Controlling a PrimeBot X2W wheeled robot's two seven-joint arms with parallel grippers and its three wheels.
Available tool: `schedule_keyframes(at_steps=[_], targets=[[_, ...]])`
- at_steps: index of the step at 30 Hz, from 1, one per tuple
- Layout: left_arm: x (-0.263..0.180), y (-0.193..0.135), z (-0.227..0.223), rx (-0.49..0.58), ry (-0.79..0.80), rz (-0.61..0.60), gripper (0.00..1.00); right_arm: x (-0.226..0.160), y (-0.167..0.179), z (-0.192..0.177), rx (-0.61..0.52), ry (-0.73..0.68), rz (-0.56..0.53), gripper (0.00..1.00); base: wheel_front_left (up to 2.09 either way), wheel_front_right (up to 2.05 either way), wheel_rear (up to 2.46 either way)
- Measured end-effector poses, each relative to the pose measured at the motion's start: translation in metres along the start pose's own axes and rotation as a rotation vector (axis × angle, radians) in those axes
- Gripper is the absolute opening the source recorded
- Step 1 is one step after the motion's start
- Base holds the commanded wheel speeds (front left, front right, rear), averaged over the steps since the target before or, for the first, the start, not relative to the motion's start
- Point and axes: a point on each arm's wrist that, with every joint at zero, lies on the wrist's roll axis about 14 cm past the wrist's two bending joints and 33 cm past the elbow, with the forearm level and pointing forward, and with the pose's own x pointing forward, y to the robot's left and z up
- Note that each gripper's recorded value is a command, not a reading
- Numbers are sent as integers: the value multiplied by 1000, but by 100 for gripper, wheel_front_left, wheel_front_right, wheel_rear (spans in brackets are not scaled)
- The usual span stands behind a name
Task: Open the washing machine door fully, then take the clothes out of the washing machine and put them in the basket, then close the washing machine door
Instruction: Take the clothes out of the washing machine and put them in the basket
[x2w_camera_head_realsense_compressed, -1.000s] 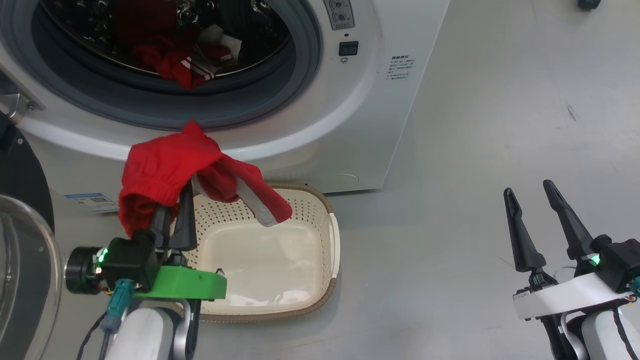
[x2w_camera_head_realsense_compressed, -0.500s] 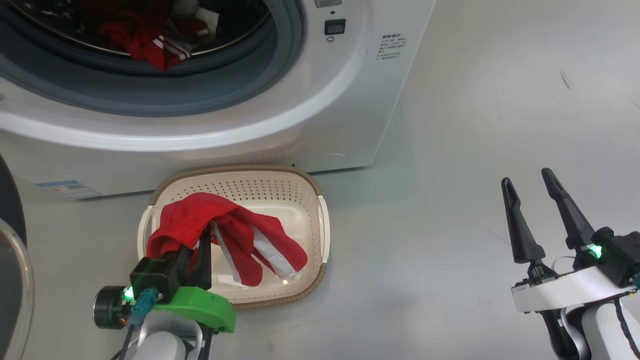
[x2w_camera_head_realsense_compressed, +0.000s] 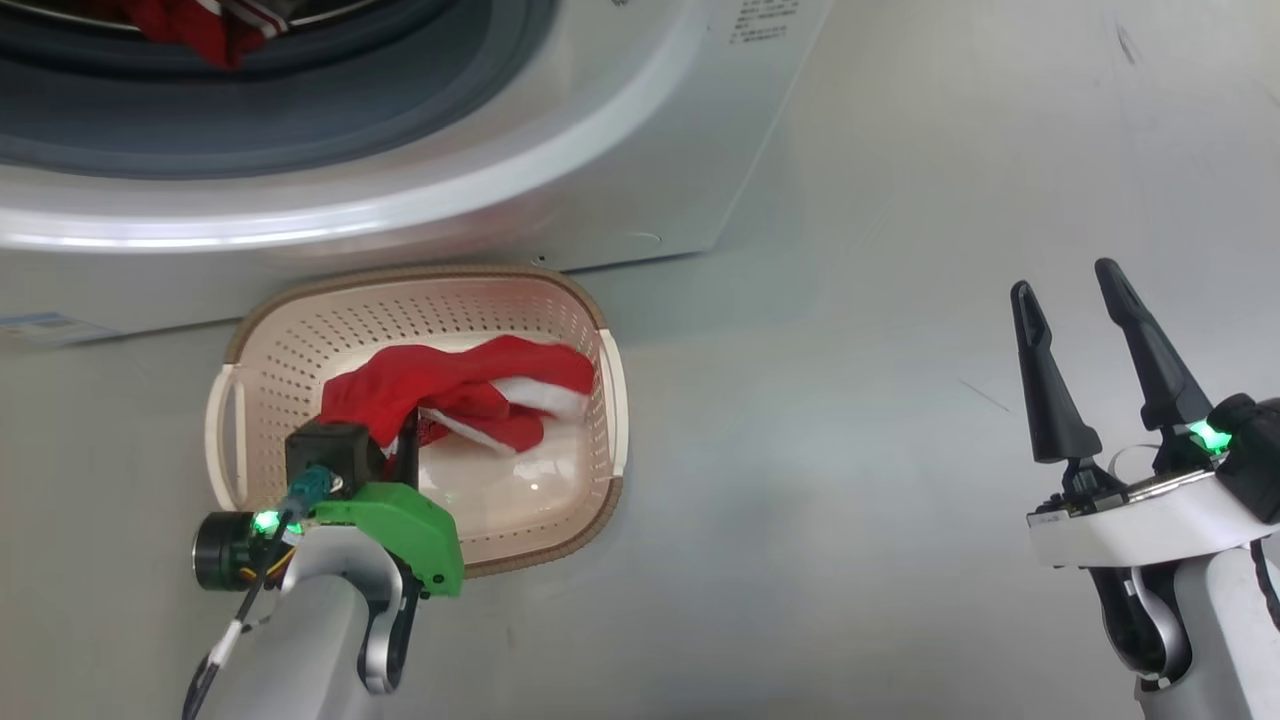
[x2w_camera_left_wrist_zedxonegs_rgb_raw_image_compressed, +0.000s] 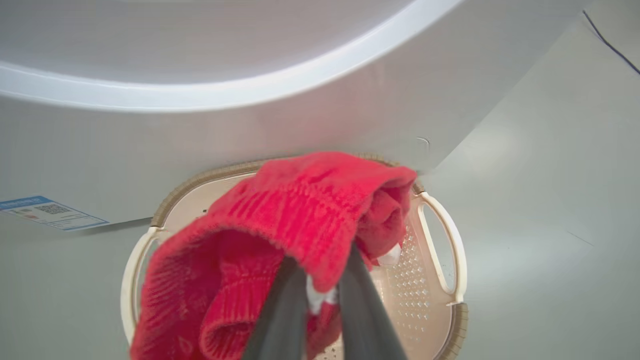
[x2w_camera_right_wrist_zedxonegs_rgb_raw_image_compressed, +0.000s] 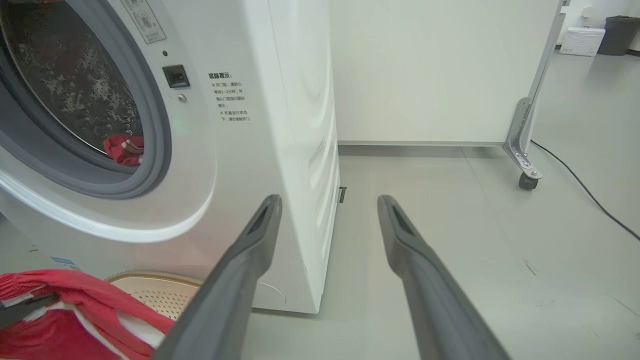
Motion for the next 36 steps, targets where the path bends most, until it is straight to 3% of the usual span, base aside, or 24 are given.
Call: schedule_keyframes(at_steps=[14, 15, 16, 17, 19, 36], targets=[[46, 1, -64, -26, 299, 8, 0, 10, -25, -12, 11, 26, -65, 100, 0, 0, 0], [49, 1, -66, -26, 312, 6, 29, 10, -27, -14, 9, 30, -70, 100, 0, 0, 0], [51, 0, -68, -27, 320, 6, 33, 11, -29, -14, 8, 32, -74, 100, 0, 0, 0], [53, -2, -70, -28, 326, 2, 48, 11, -31, -15, 5, 34, -81, 100, 0, 0, 0], [57, -2, -72, -27, 335, 1, 100, 10, -34, -17, 2, 40, -90, 100, 0, 0, 0], [54, 10, -61, -22, 258, 45, 100, 11, -31, -16, 11, 37, -83, 100, 0, 0, 0]])
